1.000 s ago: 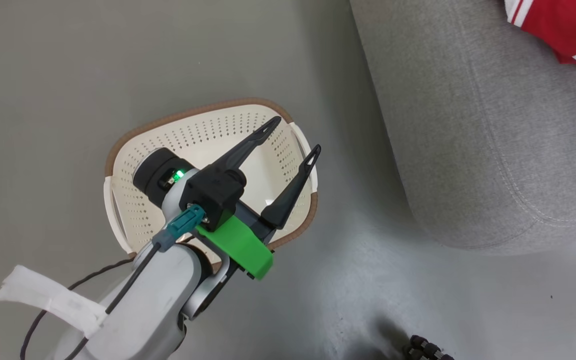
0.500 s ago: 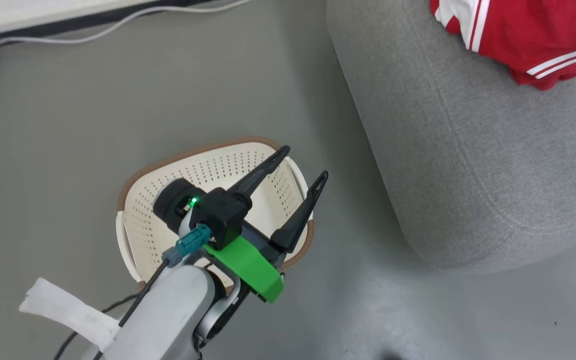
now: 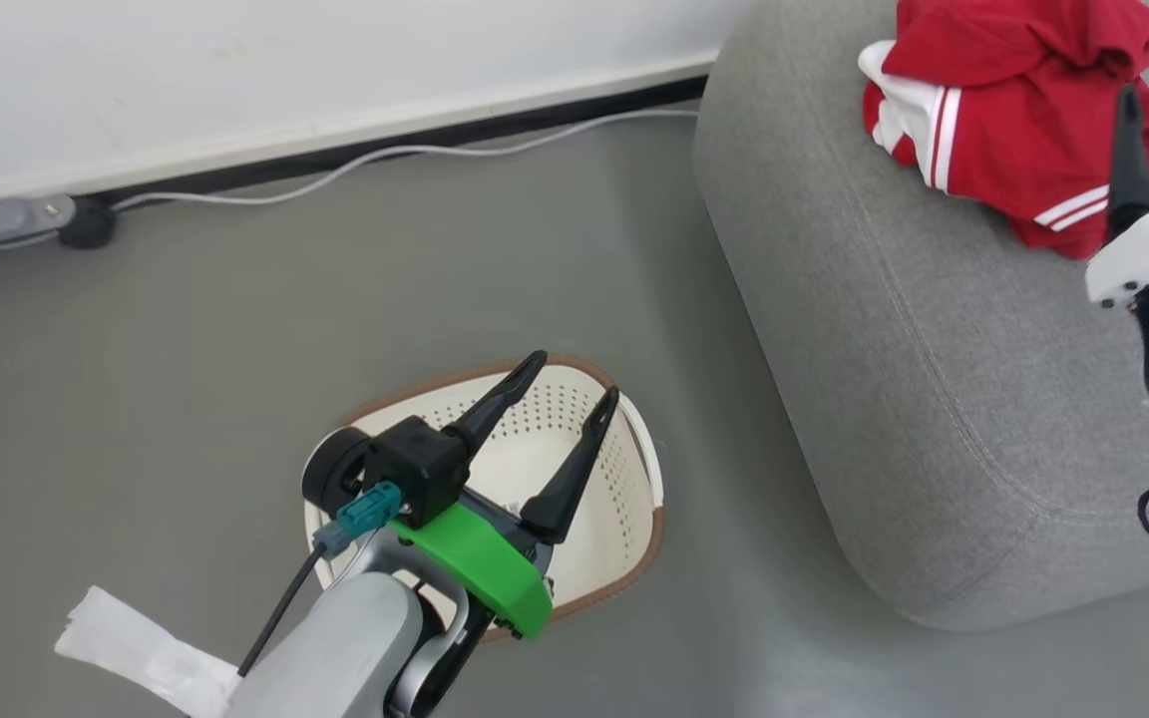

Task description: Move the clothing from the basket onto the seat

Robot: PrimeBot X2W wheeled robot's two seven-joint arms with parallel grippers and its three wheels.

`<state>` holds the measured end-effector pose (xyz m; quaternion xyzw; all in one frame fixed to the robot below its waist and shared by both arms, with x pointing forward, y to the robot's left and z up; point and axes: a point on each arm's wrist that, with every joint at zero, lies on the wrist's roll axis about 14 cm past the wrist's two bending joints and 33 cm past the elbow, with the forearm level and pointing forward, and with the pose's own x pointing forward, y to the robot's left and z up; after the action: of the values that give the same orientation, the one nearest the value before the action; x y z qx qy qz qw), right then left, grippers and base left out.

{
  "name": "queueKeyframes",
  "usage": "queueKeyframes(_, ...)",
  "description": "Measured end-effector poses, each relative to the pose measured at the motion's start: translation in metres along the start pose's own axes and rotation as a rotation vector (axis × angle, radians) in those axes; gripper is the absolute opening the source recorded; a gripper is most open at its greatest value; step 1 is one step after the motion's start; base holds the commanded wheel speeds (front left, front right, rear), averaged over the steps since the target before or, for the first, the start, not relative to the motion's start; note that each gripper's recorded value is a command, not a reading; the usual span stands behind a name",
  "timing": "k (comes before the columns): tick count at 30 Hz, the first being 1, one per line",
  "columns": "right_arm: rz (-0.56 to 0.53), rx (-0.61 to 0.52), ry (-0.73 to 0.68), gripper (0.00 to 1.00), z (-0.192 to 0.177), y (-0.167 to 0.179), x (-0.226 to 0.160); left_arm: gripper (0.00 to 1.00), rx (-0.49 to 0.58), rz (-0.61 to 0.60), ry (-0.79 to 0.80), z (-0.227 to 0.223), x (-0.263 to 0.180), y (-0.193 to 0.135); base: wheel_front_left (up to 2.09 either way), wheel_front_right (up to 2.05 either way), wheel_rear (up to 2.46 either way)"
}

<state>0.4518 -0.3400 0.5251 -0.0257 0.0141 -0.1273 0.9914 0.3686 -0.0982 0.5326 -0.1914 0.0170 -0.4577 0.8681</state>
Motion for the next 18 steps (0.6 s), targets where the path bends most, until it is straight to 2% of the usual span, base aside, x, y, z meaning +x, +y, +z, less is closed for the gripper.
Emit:
queueKeyframes(11,0.179,0.086,-0.055,1.0,0.012,0.075,-0.022,1.0,0.052,0.209,-0.046,0.022,-0.04,0.032,0.0,0.0,0.0)
queueKeyframes(18,0.255,0.132,-0.069,1.0,0.013,0.109,-0.042,1.0,0.115,0.406,-0.077,0.039,-0.081,0.071,0.0,0.0,0.0)
